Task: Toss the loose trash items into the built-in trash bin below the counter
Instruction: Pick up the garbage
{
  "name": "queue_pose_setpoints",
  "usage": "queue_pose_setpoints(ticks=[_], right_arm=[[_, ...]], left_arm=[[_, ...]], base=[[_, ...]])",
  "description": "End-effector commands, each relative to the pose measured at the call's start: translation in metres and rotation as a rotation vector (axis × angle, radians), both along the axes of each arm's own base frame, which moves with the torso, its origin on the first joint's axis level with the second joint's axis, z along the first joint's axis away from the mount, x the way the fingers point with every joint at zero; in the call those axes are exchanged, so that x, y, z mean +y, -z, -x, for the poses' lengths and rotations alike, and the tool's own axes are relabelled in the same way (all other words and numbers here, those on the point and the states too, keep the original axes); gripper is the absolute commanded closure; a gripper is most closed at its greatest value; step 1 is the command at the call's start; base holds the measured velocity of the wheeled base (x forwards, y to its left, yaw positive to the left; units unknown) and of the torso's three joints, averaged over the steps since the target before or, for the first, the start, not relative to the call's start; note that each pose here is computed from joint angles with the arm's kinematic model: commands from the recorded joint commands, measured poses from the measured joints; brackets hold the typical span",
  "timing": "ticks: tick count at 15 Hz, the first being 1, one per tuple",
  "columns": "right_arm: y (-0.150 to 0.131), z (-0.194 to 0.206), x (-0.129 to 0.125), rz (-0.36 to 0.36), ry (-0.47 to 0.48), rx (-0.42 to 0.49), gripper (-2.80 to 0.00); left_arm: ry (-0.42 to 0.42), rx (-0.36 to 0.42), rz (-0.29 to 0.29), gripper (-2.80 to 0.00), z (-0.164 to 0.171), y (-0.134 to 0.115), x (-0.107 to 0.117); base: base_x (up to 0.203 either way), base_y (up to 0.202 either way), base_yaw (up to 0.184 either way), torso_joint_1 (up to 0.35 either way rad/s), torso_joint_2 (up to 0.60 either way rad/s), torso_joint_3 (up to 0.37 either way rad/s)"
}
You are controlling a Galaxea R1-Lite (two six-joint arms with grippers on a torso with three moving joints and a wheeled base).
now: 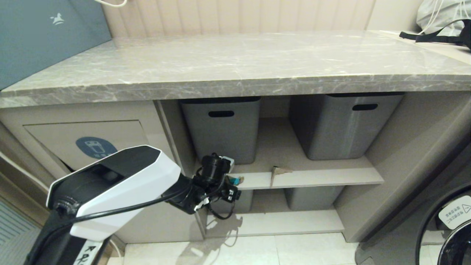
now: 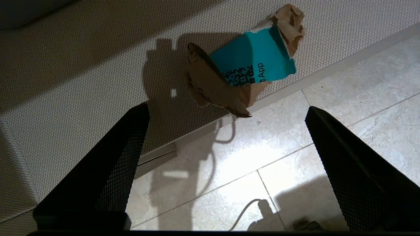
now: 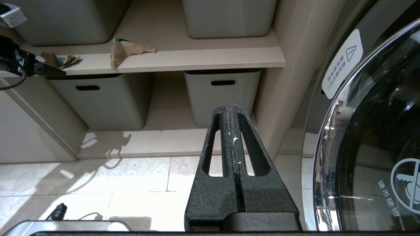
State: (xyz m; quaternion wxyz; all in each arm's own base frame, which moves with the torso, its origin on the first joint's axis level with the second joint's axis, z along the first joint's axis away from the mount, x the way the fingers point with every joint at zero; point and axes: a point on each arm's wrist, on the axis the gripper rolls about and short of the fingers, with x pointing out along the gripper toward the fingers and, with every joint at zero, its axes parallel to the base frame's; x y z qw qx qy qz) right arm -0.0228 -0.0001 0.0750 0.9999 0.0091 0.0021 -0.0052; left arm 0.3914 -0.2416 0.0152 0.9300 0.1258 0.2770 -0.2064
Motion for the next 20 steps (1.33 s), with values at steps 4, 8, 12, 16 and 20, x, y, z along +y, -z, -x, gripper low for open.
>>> queue_pose_setpoints(ticks=[4, 8, 12, 16, 20], right_arm=[[0.0, 0.0, 0.0, 0.0, 0.0, 0.0, 0.0], [0.0, 0.0, 0.0, 0.0, 0.0, 0.0, 0.0], [0.0, 0.0, 0.0, 0.0, 0.0, 0.0, 0.0], [0.0, 0.0, 0.0, 0.0, -0.001, 0.0, 0.0], [0.0, 0.0, 0.0, 0.0, 0.0, 0.0, 0.0]], left_arm=[[-0.001, -0.024, 0.015, 0.0, -0.003, -0.005, -0.002], [0.005, -0.026, 0.006, 0.0, -0.007, 0.0, -0.004], [0.005, -0.028, 0.006, 0.0, -0.007, 0.0, -0.004], [0.006, -0.054, 0.023, 0.0, 0.003, -0.027, 0.001], [0.003, -0.097, 0.054, 0.0, 0.032, -0.074, 0.018]], base=[[0.0, 0.0, 0.0, 0.0, 0.0, 0.0], [0.0, 0.0, 0.0, 0.0, 0.0, 0.0], [0.0, 0.0, 0.0, 0.0, 0.0, 0.0], [0.0, 0.0, 0.0, 0.0, 0.0, 0.0], [0.0, 0.0, 0.0, 0.0, 0.0, 0.0]])
